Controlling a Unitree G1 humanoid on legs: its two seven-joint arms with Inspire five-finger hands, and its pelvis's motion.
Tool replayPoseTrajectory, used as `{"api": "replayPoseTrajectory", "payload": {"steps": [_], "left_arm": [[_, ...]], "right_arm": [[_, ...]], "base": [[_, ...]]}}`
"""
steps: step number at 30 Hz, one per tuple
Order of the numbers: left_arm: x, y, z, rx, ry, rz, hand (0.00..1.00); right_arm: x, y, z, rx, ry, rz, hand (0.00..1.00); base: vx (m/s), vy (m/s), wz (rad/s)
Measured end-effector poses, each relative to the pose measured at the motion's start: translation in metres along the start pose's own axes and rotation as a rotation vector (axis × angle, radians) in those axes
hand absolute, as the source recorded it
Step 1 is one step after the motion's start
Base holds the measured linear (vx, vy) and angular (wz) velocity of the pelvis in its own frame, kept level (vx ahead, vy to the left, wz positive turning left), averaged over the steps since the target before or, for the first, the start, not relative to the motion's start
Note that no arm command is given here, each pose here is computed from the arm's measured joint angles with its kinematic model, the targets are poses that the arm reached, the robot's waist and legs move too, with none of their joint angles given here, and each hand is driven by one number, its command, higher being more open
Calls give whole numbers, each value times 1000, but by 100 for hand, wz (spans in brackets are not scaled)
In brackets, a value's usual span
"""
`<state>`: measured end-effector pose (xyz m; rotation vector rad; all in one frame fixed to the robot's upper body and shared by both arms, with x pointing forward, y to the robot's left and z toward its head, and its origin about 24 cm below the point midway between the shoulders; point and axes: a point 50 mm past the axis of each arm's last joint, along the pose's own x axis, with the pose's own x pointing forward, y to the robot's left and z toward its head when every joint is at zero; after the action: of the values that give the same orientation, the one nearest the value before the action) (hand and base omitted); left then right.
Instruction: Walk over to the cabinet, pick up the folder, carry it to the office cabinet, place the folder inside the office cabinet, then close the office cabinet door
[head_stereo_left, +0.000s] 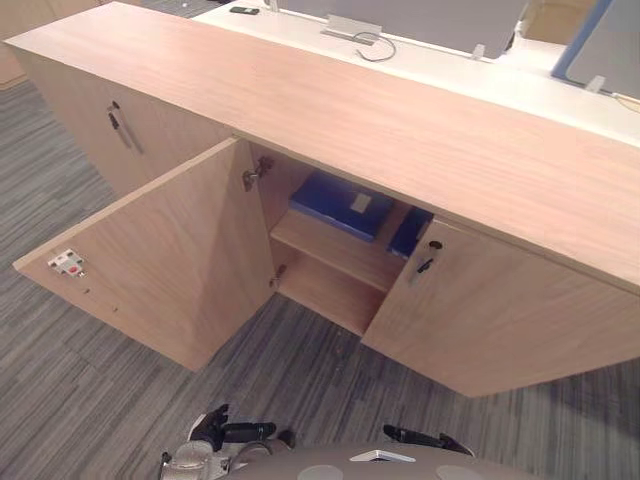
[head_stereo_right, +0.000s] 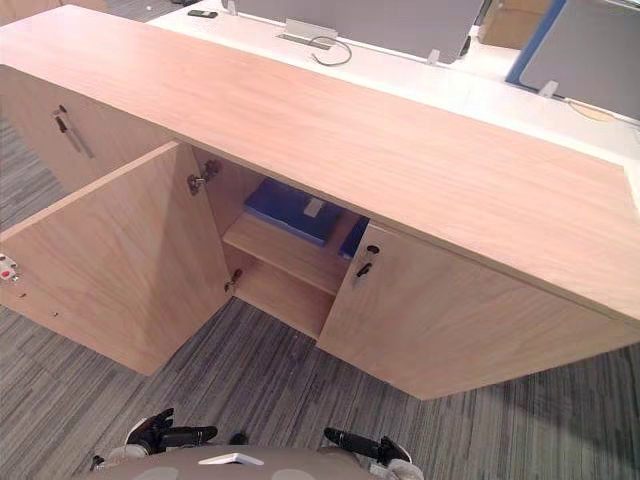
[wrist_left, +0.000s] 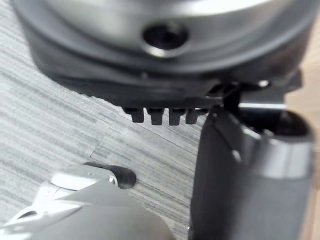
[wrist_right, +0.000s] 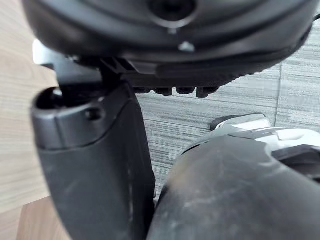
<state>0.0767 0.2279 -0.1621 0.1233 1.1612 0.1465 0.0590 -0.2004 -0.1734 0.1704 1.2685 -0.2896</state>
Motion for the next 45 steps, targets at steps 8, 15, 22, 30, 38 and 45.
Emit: {"api": "replayPoseTrajectory", "payload": {"steps": [8, 15, 22, 30, 38, 45], "left_arm": [[1, 5, 4, -17, -14, 11, 100], [1, 10, 15, -324, -76, 55, 100], [-5, 17, -17, -661, -5, 105, 100], [-15, 78, -15, -912, -86, 322, 100], [-26, 134, 105, -780, -466, 383, 100], [-52, 174, 181, -517, -611, 485, 100]], "right_arm": [[0, 2, -2, -19, -3, 5, 100], [0, 1, 7, 15, -50, -13, 100], [-3, 1, -12, 110, -25, -23, 100], [-5, -9, -14, 100, -26, -36, 100], [-6, -10, -16, 58, -24, -29, 100], [-6, -9, -14, 53, -32, -20, 100]], "base": [[-3, -72, 19], [-160, 7, 45], [-129, 205, 37], [56, 46, 14], [19, -6, -19], [-18, -20, -28]]}}
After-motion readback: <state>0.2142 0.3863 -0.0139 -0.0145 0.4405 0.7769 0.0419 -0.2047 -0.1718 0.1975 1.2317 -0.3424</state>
